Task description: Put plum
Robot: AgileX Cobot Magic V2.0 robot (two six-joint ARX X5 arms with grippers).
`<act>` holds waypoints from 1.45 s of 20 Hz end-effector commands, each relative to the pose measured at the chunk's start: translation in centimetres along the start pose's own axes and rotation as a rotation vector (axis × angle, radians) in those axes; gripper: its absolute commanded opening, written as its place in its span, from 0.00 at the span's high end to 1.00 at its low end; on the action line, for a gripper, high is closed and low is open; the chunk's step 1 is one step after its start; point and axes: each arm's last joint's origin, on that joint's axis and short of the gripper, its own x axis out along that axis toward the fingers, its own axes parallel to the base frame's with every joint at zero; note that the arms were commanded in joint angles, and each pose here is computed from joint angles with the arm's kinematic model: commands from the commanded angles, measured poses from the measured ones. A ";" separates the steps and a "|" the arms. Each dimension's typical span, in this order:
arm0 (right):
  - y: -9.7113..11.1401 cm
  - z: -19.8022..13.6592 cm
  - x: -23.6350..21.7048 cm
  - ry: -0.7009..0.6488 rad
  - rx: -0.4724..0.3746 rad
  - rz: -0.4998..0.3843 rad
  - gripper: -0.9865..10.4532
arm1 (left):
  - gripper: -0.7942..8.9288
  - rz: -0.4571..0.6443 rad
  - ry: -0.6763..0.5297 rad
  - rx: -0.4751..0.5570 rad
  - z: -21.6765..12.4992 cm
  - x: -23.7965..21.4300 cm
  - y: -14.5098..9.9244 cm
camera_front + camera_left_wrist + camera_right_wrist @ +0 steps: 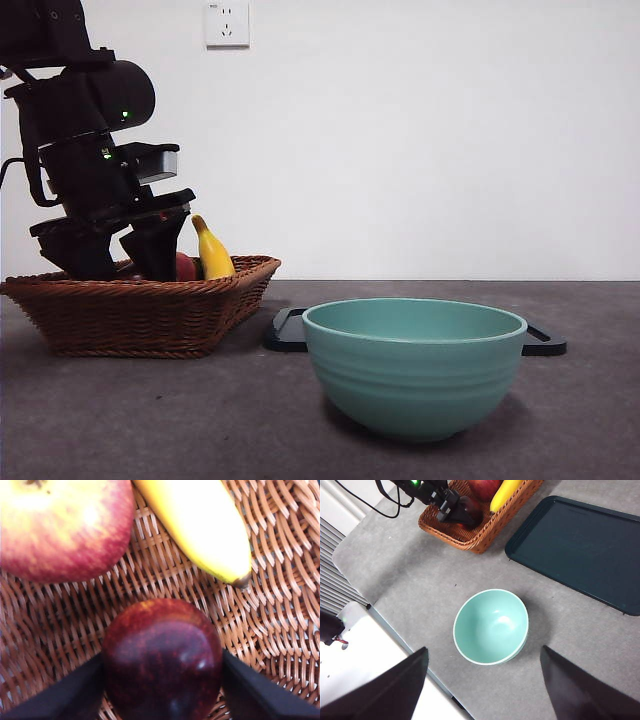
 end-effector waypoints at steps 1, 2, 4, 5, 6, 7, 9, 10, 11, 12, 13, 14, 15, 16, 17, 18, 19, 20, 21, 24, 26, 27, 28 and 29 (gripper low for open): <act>0.3 0.4 -0.3 -0.013 -0.010 0.003 0.60 | 0.64 -0.001 -0.007 0.020 0.5 0.1 -0.1; 0.3 0.4 -0.3 -0.013 -0.010 0.003 0.60 | 0.64 0.000 -0.012 0.017 0.6 -0.2 -0.2; 0.3 0.4 -0.3 -0.013 -0.010 0.003 0.60 | 0.64 0.002 -0.043 0.013 0.7 -1.4 -0.4; 0.3 0.4 -0.3 -0.013 -0.010 0.003 0.60 | 0.64 0.003 -0.063 0.014 0.8 -2.2 -0.6; 0.3 0.4 -0.3 -0.013 -0.010 0.003 0.60 | 0.64 0.003 -0.088 0.021 0.8 -3.4 -0.9; 0.3 0.4 -0.3 -0.013 -0.010 0.003 0.60 | 0.64 0.003 -0.112 0.029 0.8 -4.6 -1.2; 0.3 0.4 -0.3 -0.014 -0.011 0.003 0.60 | 0.64 -0.013 -0.170 0.058 0.6 -7.6 -2.5; 0.3 0.4 -0.3 -0.014 -0.011 0.003 0.60 | 0.64 -0.037 -0.200 0.077 0.4 -9.1 -3.3; 0.2 0.4 -0.3 -0.014 -0.011 0.001 0.60 | 0.64 -0.078 -0.230 0.101 0.1 -10.6 -4.2; 0.2 0.4 -0.3 -0.014 -0.011 0.001 0.60 | 0.64 -0.127 -0.258 0.127 -0.3 -12.0 -5.2; 0.3 0.4 -0.3 -0.014 -0.011 0.002 0.60 | 0.64 -0.172 -0.283 0.154 -0.7 -13.3 -6.3; 0.2 0.4 -0.3 -0.014 -0.011 0.001 0.60 | 0.64 -0.209 -0.301 0.183 -1.1 -14.3 -7.4; 0.3 0.4 -0.3 -0.014 -0.011 0.002 0.60 | 0.64 -0.238 -0.315 0.217 -1.5 -15.1 -8.5; 0.2 0.4 -0.3 -0.014 -0.011 0.001 0.60 | 0.64 -0.261 -0.320 0.249 -1.9 -15.6 -9.6; 0.2 0.4 -0.3 -0.014 -0.011 0.001 0.60 | 0.64 -0.286 -0.319 0.283 -2.2 -15.8 -10.7; 0.2 0.4 -0.3 -0.014 -0.010 0.001 0.60 | 0.64 -0.307 -0.311 0.312 -2.4 -15.8 -11.7; 0.2 0.4 -0.3 -0.013 -0.010 0.002 0.60 | 0.64 -0.328 -0.298 0.340 -2.6 -15.6 -12.6; 0.2 0.4 -0.3 -0.014 -0.010 0.001 0.60 | 0.64 -0.348 -0.282 0.367 -2.7 -15.2 -13.6; 0.2 0.4 -0.3 -0.014 -0.010 0.001 0.60 | 0.64 -0.368 -0.265 0.394 -2.8 -14.7 -14.6; 0.2 0.4 -0.3 -0.014 -0.011 0.001 0.60 | 0.64 -0.409 -0.201 0.458 -3.0 -12.5 -17.2; 0.2 0.4 -0.3 -0.014 -0.010 0.001 0.60 | 0.64 -0.426 -0.150 0.493 -3.1 -10.6 -18.7; 0.2 0.4 -0.3 -0.014 -0.010 0.001 0.60 | 0.64 -0.431 -0.130 0.519 -3.1 -9.6 -19.4; 0.2 0.4 -0.3 -0.013 -0.010 0.001 0.60 | 0.64 -0.432 -0.110 0.535 -3.1 -8.5 -20.0; 0.2 0.4 -0.3 -0.013 -0.010 0.001 0.60 | 0.64 -0.433 -0.089 0.549 -3.2 -7.5 -20.5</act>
